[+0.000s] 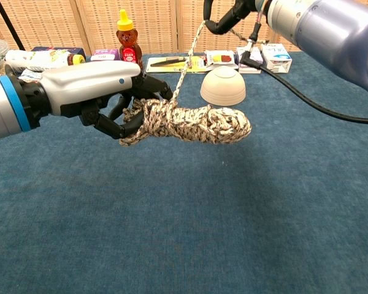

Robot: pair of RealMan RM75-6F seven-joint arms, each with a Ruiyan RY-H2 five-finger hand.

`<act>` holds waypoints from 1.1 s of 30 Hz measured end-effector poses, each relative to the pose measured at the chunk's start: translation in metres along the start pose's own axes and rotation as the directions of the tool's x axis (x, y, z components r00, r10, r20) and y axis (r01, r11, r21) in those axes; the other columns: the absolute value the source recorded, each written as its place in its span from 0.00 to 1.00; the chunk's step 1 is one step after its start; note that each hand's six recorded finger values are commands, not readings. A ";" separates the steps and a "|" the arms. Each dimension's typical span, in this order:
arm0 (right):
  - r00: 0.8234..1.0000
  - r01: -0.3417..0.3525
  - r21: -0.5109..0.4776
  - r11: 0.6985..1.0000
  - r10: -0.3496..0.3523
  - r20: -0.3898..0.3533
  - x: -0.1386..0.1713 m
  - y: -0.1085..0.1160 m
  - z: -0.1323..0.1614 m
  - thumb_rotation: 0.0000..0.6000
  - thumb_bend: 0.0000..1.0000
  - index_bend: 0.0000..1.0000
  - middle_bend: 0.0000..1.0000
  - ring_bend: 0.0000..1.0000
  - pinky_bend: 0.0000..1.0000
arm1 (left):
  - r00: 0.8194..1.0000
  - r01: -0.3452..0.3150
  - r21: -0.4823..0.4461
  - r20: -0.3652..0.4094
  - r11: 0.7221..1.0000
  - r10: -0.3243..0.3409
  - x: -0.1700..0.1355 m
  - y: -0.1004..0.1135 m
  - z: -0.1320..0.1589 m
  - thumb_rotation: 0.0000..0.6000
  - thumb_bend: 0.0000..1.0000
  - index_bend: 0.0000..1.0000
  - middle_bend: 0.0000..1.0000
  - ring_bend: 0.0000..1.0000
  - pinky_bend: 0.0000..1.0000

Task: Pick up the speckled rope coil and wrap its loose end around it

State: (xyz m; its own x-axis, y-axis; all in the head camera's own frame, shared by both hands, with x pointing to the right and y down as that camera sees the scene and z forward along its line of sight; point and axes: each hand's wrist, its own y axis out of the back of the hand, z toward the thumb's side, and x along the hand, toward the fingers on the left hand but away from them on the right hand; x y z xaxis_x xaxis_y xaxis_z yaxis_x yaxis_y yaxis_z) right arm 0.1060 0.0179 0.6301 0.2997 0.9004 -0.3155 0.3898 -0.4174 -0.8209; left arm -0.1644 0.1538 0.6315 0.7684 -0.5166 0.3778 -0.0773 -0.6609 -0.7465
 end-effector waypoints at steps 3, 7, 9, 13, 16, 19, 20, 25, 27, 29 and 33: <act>0.999 -0.036 -0.020 0.999 0.036 -0.002 0.001 -0.006 -0.005 1.00 0.50 0.76 0.00 0.00 0.00 | 1.000 -0.005 -0.006 0.005 1.000 0.005 -0.001 0.004 0.001 1.00 0.65 0.81 0.60 0.59 0.68; 0.998 -0.070 -0.030 0.997 0.069 -0.008 0.003 -0.013 -0.007 1.00 0.49 0.76 0.00 0.00 0.00 | 1.000 -0.008 -0.017 0.007 1.000 0.008 -0.001 0.005 0.003 1.00 0.65 0.81 0.60 0.59 0.68; 0.995 -0.097 -0.047 0.994 0.097 -0.008 0.005 -0.019 -0.007 1.00 0.50 0.76 0.00 0.00 0.00 | 1.000 -0.013 -0.031 0.008 0.999 0.014 0.000 0.007 0.003 1.00 0.65 0.81 0.60 0.59 0.68; 0.987 -0.163 -0.103 0.981 0.163 -0.007 0.010 -0.031 -0.006 1.00 0.50 0.75 0.00 0.00 0.00 | 1.000 -0.026 -0.065 -0.004 0.998 0.026 0.005 0.010 0.003 1.00 0.65 0.81 0.60 0.59 0.68; 0.979 -0.201 -0.143 0.969 0.202 -0.005 0.015 -0.038 -0.004 1.00 0.50 0.75 0.00 0.00 0.00 | 0.999 -0.037 -0.107 -0.019 0.994 0.036 0.010 0.014 0.003 1.00 0.65 0.81 0.60 0.59 0.68; 0.974 -0.224 -0.161 0.961 0.226 -0.005 0.020 -0.042 -0.003 1.00 0.50 0.75 0.00 0.00 0.00 | 0.998 -0.057 -0.141 -0.029 0.988 0.053 0.016 0.018 0.004 1.00 0.65 0.81 0.60 0.59 0.68; 0.972 -0.231 -0.166 0.959 0.234 -0.004 0.021 -0.043 -0.003 1.00 0.50 0.75 0.00 0.00 0.00 | 0.998 -0.064 -0.145 -0.030 0.987 0.060 0.017 0.019 0.005 1.00 0.65 0.81 0.60 0.59 0.68; 0.962 -0.269 -0.181 0.946 0.274 0.008 0.028 -0.051 -0.007 1.00 0.50 0.75 0.00 0.00 0.00 | 0.994 -0.104 -0.158 -0.043 0.982 0.099 0.019 0.024 0.006 1.00 0.65 0.81 0.60 0.59 0.68; 0.958 -0.281 -0.177 0.943 0.288 0.013 0.031 -0.055 -0.009 1.00 0.50 0.75 0.00 0.00 0.00 | 0.992 -0.120 -0.165 -0.050 0.979 0.113 0.020 0.026 0.006 1.00 0.65 0.81 0.60 0.59 0.68; 0.952 -0.295 -0.184 0.937 0.305 0.023 0.034 -0.060 -0.013 1.00 0.50 0.75 0.00 0.00 0.00 | 0.991 -0.133 -0.167 -0.056 0.977 0.125 0.020 0.028 0.006 1.00 0.65 0.81 0.60 0.59 0.68; 0.940 -0.328 -0.205 0.922 0.341 0.030 0.041 -0.070 -0.018 1.00 0.50 0.74 0.00 0.00 0.00 | 0.988 -0.149 -0.163 -0.064 0.975 0.140 0.019 0.029 0.006 1.00 0.65 0.81 0.60 0.59 0.68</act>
State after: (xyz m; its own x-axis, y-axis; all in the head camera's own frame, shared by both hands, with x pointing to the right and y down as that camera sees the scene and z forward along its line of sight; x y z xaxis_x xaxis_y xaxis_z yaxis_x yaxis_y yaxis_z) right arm 0.1067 0.0812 0.6829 0.3883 0.7072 -0.5908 0.4398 -0.7056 -0.5556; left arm -0.1483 0.1278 0.6140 0.7077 -0.6377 0.3040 -0.2931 -0.6566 -0.6949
